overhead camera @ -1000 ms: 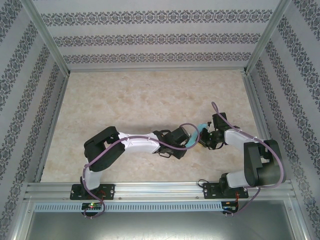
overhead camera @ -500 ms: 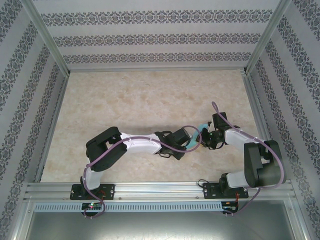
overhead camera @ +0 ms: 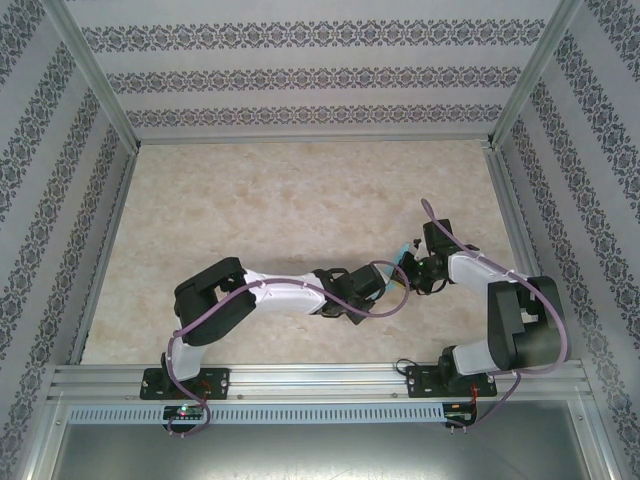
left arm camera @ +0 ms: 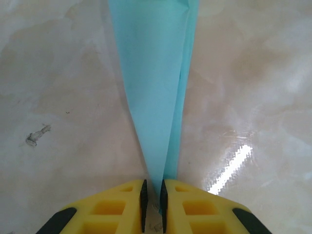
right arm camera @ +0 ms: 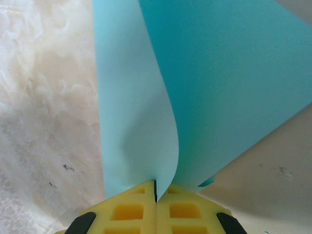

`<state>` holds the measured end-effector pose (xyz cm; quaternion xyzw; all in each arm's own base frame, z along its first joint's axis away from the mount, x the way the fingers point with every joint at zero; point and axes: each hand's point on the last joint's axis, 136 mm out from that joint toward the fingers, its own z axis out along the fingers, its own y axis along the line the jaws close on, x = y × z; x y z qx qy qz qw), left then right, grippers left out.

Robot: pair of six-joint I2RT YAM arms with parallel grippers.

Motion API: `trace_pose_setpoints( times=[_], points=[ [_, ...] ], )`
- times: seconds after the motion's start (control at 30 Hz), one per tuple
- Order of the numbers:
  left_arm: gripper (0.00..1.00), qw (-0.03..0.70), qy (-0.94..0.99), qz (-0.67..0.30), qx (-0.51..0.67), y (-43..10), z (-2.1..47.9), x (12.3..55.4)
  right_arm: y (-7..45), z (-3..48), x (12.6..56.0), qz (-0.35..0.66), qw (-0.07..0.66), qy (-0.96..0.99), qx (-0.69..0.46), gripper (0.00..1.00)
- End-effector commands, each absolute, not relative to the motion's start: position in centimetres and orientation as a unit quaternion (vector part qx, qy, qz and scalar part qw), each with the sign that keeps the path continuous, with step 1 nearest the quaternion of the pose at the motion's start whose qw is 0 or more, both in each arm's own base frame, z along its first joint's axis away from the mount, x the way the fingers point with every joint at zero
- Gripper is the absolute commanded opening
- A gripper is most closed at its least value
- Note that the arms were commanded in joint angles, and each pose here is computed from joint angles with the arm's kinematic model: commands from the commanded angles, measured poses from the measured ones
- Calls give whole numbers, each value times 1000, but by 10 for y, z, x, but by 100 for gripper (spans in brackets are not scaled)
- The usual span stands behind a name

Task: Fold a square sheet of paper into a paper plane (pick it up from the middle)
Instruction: Fold the wing for the fifth time at the center of the table.

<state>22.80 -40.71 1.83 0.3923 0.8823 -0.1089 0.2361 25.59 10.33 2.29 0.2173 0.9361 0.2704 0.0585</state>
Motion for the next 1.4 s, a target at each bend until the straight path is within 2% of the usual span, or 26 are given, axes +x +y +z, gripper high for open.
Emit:
trace_pose_setpoints(
  times=[0.0, 0.5, 0.9, 1.07, 1.37],
  points=[
    [20, 203, 881, -45, 425, -385, -18, 221, 97, 23, 262, 246, 68, 943, 212, 3],
    [20, 205, 871, -39, 446, -387, -20, 219, 88, 17, 264, 214, 64, 951, 216, 4],
    [21, 214, 867, -61, 446, -395, -6, 218, 83, 10, 256, 146, 42, 969, 193, 5],
    [23, 225, 864, -85, 443, -398, 11, 215, 84, 11, 256, 136, 43, 972, 188, 5],
    [25, 236, 857, -197, 413, -420, 74, 207, 85, 11, 255, 127, 43, 974, 181, 5]
  ],
)
